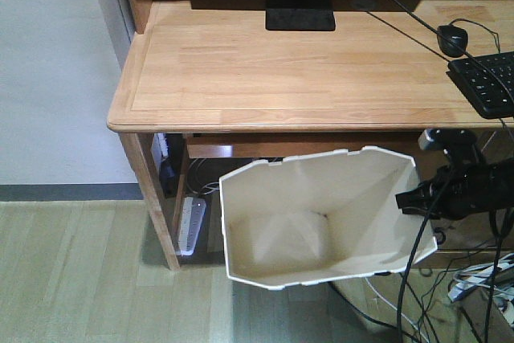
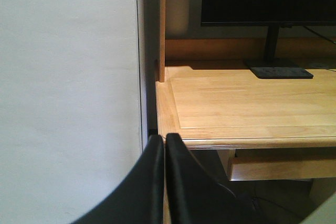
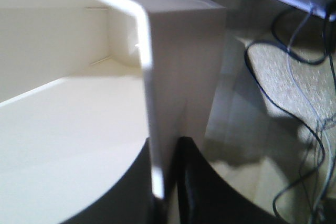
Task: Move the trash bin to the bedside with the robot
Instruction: 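Lift the bin with the right gripper and pull it out from under the desk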
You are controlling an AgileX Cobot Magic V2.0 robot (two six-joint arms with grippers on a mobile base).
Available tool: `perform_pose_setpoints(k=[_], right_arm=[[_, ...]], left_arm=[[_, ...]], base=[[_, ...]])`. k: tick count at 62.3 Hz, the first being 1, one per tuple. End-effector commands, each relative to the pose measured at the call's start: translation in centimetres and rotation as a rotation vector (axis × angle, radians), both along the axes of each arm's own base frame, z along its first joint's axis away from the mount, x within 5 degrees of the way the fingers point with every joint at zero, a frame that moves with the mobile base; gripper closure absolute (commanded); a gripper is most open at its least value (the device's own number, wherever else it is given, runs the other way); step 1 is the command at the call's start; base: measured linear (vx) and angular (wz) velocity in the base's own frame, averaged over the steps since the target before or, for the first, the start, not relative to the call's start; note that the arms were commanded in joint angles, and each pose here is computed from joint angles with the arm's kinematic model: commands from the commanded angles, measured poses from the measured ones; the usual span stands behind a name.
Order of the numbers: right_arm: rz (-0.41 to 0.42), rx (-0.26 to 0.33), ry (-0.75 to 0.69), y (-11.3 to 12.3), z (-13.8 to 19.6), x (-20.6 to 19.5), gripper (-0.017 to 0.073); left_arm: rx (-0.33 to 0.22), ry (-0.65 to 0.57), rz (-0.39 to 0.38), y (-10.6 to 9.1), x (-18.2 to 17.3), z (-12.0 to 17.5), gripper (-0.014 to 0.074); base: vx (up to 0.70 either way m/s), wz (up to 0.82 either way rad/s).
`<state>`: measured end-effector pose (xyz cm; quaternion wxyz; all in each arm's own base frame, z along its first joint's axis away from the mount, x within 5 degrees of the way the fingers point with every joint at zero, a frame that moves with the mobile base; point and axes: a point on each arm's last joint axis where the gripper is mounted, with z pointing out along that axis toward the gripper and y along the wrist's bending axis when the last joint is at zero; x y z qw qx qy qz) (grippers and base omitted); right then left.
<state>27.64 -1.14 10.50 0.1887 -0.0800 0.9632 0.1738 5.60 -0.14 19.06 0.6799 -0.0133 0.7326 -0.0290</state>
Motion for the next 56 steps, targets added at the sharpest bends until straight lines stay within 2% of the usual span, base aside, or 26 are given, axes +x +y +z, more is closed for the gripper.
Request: perform_pose_setpoints(k=[1, 10, 21, 39, 56], right_arm=[[-0.002, 0.141, -0.075, 1.1, 4.2, -0.2, 0.0565], [0.022, 0.142, -0.098, 1.2, 5.7, -0.7, 0.0565], [0.043, 0.144, -0.081, 1.6, 5.7, -0.9, 0.0565], [0.107, 0.073, -0.094, 3.2, 5.3, -0.7, 0.0565], [0.101, 0.06, -0.055, 3.0, 4.1, -0.5, 0.0565]], left_arm=[[-0.014, -0.059, -0.007, 0.0, 0.1, -0.2, 0.0599], [-0.014, -0.059, -0.007, 0.0, 0.1, -0.2, 0.0599], [-0.014, -0.059, -0.007, 0.0, 0.1, -0.2, 0.0599], [-0.014, -0.059, -0.007, 0.0, 0.1, -0.2, 0.0599], [-0.014, -0.059, -0.007, 0.0, 0.1, -0.2, 0.0599]], base=[[0.0, 0.0], [0.0, 0.0], [0.0, 0.0], [0.0, 0.0], [0.0, 0.0]])
